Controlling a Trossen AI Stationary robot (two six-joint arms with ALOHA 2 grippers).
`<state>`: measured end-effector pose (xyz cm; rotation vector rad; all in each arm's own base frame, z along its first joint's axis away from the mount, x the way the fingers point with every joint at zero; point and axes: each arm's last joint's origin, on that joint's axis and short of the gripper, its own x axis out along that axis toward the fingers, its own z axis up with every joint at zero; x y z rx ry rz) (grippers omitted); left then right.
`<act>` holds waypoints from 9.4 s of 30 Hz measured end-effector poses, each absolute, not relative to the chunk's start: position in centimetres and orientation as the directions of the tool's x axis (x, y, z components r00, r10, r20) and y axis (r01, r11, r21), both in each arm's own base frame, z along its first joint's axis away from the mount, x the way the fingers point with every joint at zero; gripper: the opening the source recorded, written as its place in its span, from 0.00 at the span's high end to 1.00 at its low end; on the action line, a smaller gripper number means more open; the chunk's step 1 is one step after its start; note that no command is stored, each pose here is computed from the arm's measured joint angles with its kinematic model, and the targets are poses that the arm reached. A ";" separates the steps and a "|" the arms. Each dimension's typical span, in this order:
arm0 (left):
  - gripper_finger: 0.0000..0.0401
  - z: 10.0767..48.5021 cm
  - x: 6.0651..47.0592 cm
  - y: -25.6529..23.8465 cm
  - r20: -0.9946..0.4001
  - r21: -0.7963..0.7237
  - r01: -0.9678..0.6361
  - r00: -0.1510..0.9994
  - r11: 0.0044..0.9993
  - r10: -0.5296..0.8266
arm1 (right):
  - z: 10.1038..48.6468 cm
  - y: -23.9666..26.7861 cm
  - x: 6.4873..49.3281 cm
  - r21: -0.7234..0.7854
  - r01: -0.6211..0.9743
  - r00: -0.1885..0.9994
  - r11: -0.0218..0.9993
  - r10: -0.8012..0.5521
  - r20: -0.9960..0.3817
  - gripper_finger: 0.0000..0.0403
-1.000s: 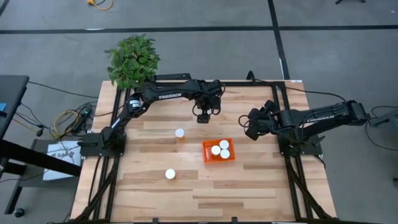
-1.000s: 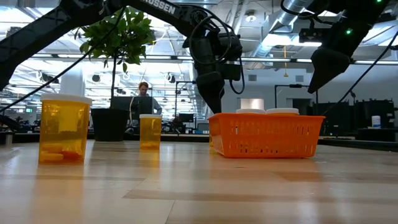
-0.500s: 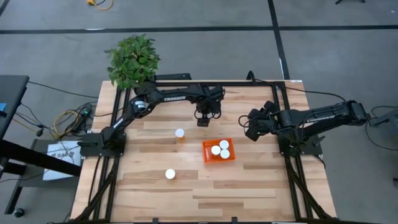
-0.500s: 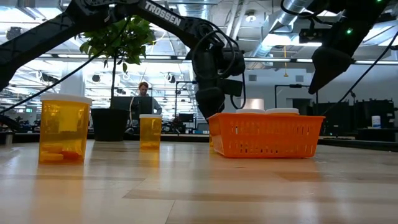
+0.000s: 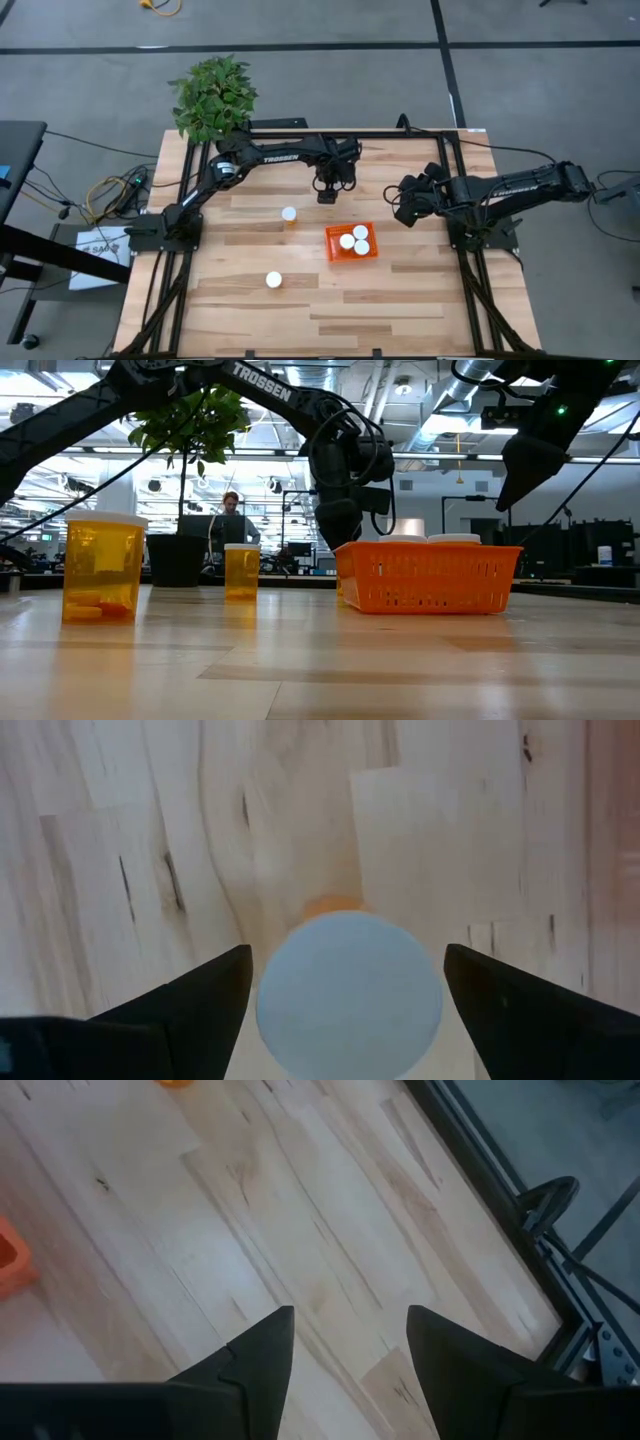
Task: Pick and place pill bottles into a basket
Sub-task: Put the orange pill bottle into the orange bin
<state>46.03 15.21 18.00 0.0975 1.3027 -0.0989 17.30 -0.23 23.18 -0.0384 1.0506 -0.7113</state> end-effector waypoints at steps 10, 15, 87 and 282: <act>0.20 18.0 46.0 15.2 -0.965 0.016 0.126 0.262 0.992 -0.017 | 23.2 -0.2 17.3 -0.347 0.515 0.299 0.784 -0.544 -0.784 0.53; 0.20 18.0 46.0 15.2 -0.965 0.017 0.126 0.261 0.992 -0.017 | 23.1 -0.2 17.3 -0.347 0.514 0.299 0.784 -0.543 -0.785 0.53; 0.52 25.2 45.0 11.5 -0.965 -0.121 0.159 0.211 0.980 -0.154 | 23.2 -0.1 17.6 -0.335 0.477 0.325 0.813 -0.517 -0.792 0.53; 0.52 25.2 44.6 0.7 -0.905 -0.197 0.144 0.353 0.970 -0.236 | 23.2 0.1 17.8 -0.343 0.368 0.350 0.864 -0.470 -0.810 0.53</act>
